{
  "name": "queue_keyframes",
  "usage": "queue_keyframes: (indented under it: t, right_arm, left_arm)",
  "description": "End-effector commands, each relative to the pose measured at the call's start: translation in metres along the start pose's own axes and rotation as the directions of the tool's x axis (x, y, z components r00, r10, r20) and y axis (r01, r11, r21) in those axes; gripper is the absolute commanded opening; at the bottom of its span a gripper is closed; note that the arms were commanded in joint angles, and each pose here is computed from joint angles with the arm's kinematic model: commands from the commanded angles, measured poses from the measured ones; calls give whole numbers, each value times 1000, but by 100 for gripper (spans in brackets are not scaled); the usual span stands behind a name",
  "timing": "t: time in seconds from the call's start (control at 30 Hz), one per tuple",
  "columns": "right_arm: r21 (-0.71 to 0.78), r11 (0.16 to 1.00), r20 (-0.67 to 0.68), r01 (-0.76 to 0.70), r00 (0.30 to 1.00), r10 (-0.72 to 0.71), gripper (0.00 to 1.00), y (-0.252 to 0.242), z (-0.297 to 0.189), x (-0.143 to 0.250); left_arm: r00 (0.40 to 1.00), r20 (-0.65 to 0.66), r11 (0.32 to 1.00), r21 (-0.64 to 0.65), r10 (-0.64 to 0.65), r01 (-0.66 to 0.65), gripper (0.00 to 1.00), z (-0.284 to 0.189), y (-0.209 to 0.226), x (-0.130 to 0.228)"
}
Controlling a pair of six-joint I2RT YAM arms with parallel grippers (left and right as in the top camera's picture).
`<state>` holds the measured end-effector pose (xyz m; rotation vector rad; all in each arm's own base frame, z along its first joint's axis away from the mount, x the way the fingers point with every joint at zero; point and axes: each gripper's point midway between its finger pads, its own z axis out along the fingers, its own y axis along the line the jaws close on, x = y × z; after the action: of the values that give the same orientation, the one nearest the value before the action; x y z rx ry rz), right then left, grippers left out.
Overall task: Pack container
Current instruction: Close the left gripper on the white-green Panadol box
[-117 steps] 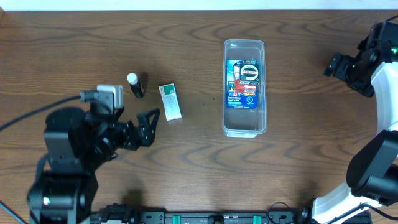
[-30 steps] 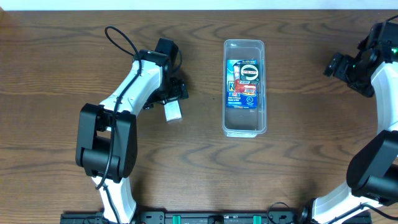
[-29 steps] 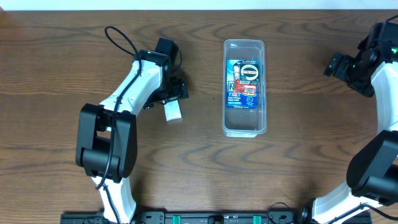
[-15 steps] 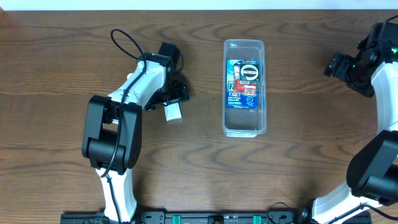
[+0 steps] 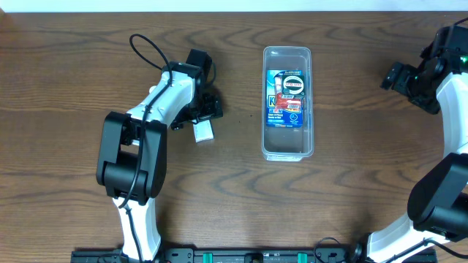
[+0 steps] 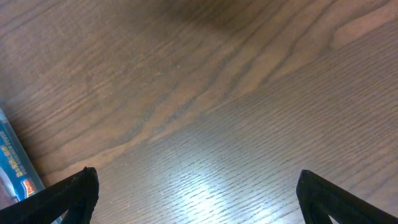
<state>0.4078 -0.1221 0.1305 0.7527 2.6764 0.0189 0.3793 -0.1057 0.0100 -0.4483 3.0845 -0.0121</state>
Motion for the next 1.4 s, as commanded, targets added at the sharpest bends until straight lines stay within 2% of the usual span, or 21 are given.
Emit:
queue_keyframes:
  t: [0.0,1.37]
  right_arm:
    - [8,1000,-2,-5,1000,5,99,-2,2,1]
    - [8,1000,-2,-5,1000,5,99,-2,2,1]
  left_arm:
    - [1000,-17,1000,-29,-8,7,98,5,5,5]
    - [1000,-24,999,-34,-2,1,98,10,5,10]
